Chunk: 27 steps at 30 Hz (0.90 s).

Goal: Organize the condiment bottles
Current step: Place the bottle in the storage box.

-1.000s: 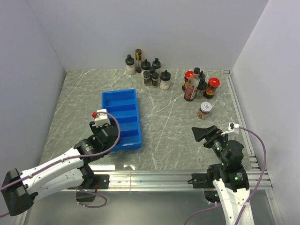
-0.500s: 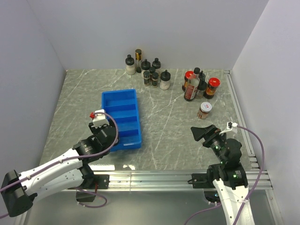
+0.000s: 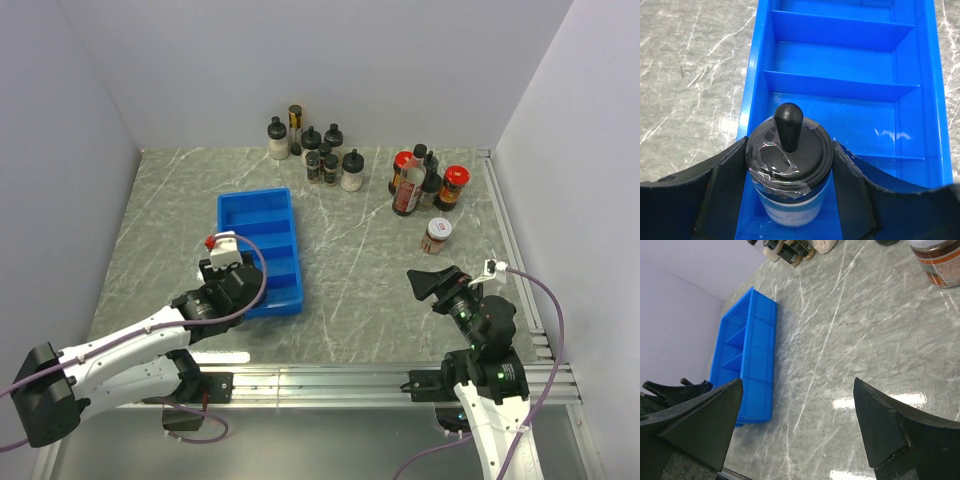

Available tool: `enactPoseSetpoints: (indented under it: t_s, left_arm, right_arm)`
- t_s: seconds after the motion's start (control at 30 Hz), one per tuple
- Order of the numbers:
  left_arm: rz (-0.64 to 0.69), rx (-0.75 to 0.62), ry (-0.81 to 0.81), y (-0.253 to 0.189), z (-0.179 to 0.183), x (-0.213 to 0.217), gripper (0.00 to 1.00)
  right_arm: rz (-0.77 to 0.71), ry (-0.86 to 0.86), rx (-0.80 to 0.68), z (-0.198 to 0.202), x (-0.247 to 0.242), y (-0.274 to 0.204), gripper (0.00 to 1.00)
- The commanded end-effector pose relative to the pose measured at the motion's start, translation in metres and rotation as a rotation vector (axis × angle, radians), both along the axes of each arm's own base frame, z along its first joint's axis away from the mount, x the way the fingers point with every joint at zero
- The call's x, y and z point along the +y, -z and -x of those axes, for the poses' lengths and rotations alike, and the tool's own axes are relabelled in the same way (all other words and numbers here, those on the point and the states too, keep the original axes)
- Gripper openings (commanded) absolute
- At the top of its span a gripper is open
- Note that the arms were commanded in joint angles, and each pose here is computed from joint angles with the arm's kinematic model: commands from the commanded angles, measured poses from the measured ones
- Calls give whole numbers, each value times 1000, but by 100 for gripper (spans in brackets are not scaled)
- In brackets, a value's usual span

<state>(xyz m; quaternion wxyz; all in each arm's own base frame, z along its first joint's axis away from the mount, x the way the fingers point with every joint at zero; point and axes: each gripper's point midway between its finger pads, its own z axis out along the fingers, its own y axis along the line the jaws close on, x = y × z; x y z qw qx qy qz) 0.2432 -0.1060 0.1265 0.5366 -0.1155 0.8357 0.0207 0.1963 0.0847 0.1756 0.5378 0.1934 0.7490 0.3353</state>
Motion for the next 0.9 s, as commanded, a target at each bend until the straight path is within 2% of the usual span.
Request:
enactPoseSetpoints:
  t_s: [0.0, 0.03, 0.23, 0.27, 0.6, 0.87]
  left_arm:
    - [73, -40, -11, -20, -5, -9, 51]
    - [75, -37, -13, -19, -4, -8, 58]
    - [106, -20, -14, -16, 2, -6, 60]
    - [115, -15, -19, -15, 3, -6, 67]
    - [154, 21, -23, -9, 9, -8, 74]
    - [134, -68, -57, -53, 5, 5, 79]
  right_arm:
    - [13, -1, -43, -2, 0, -12, 98]
    - [13, 0, -45, -2, -1, -13, 98]
    - [8, -5, -43, -3, 1, -13, 98]
    - [8, -2, -43, -3, 0, -13, 98]
    - [14, -3, -42, -4, 0, -14, 98]
    - [16, -2, -34, -6, 0, -11, 98]
